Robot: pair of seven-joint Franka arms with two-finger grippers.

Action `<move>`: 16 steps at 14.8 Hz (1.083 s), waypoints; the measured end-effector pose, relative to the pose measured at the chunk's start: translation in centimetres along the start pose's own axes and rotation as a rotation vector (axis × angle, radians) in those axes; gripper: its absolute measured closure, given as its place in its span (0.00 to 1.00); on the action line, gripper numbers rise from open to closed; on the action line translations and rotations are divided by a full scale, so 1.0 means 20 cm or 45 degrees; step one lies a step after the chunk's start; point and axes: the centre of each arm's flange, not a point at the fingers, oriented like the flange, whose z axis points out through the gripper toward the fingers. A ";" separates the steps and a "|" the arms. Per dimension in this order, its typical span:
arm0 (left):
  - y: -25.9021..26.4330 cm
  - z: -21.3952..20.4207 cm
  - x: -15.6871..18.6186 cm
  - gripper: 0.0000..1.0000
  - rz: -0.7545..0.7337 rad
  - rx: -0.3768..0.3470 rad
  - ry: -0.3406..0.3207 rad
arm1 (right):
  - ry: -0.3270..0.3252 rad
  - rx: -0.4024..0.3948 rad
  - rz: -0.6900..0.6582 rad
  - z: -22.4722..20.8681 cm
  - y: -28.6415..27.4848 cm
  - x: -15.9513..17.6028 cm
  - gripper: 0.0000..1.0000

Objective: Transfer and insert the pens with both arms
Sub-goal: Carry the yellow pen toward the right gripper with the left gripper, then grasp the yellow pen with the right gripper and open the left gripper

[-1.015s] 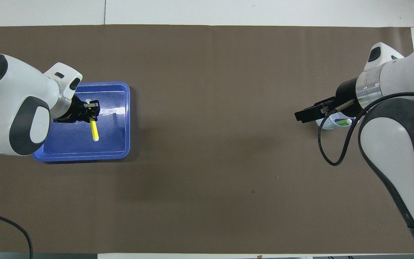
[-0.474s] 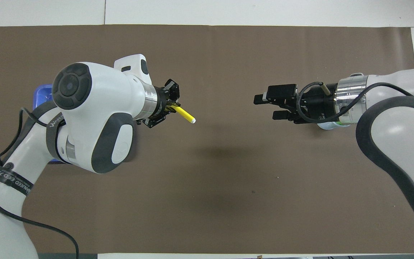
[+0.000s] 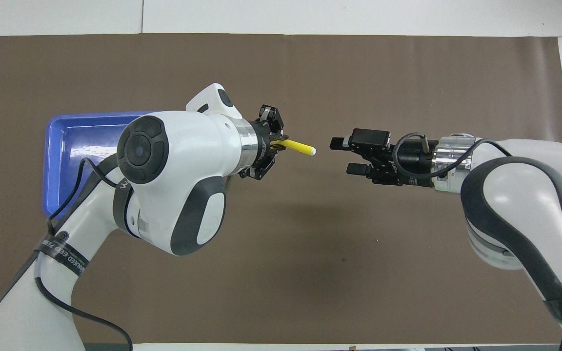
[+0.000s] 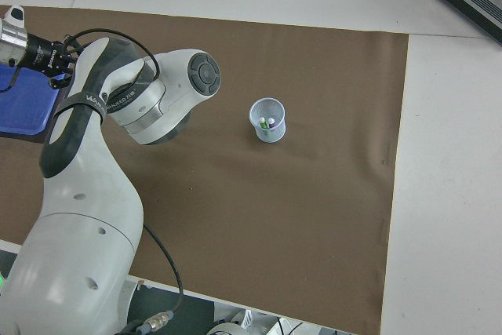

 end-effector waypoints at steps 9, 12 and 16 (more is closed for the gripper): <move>-0.05 0.05 -0.21 0.83 -0.123 -0.040 -0.042 | 0.046 -0.001 0.046 0.00 -0.01 0.00 0.30; -0.08 0.08 -0.26 0.83 -0.120 -0.027 -0.049 | 0.046 0.000 0.049 0.00 -0.01 -0.01 0.40; -0.07 0.08 -0.26 0.83 -0.134 -0.033 -0.049 | 0.045 -0.002 0.052 0.01 0.00 0.00 0.52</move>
